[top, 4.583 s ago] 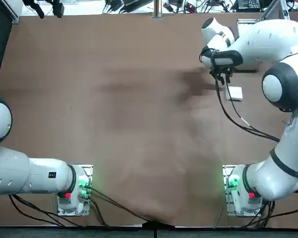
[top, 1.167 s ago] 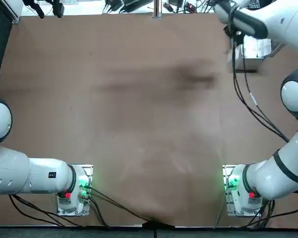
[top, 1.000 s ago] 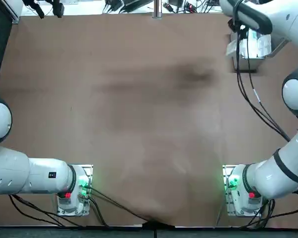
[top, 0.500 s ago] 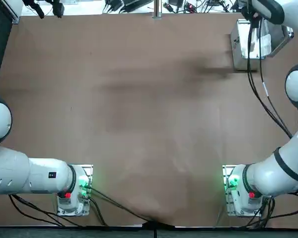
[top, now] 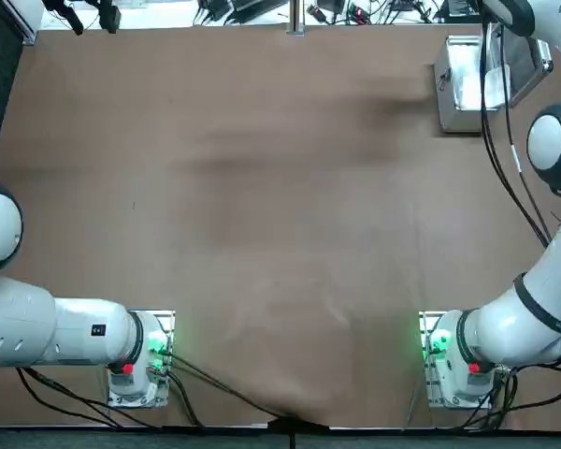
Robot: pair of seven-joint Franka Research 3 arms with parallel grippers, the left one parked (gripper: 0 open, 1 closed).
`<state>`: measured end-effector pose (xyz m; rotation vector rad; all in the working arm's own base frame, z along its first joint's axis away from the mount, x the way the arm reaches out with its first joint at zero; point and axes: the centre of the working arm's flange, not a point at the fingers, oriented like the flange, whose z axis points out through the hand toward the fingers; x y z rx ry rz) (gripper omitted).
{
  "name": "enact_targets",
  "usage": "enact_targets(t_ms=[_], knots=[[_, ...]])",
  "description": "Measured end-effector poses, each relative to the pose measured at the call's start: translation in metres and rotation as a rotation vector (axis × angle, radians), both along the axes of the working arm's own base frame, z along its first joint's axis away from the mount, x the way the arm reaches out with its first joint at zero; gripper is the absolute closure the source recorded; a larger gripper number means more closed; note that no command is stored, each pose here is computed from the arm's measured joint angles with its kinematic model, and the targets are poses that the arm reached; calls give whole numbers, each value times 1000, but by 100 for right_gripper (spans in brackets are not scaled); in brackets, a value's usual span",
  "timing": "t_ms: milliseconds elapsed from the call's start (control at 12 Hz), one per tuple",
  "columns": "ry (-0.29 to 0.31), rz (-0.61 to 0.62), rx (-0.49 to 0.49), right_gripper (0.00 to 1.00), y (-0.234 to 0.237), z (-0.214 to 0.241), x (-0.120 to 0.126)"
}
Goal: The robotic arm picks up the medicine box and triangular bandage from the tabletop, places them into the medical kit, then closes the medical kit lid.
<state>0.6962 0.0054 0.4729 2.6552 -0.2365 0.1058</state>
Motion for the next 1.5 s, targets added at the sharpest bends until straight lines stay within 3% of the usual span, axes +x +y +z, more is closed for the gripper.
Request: enact_targets(t_ms=[250, 500, 1000, 1500], knots=[[-39, 65, -51, 99, -13, -13, 20], [-32, 156, -143, 99, -34, -30, 39], [26, 201, -239, 99, -57, -57, 46], [52, 211, -247, 99, -68, -64, 46]])
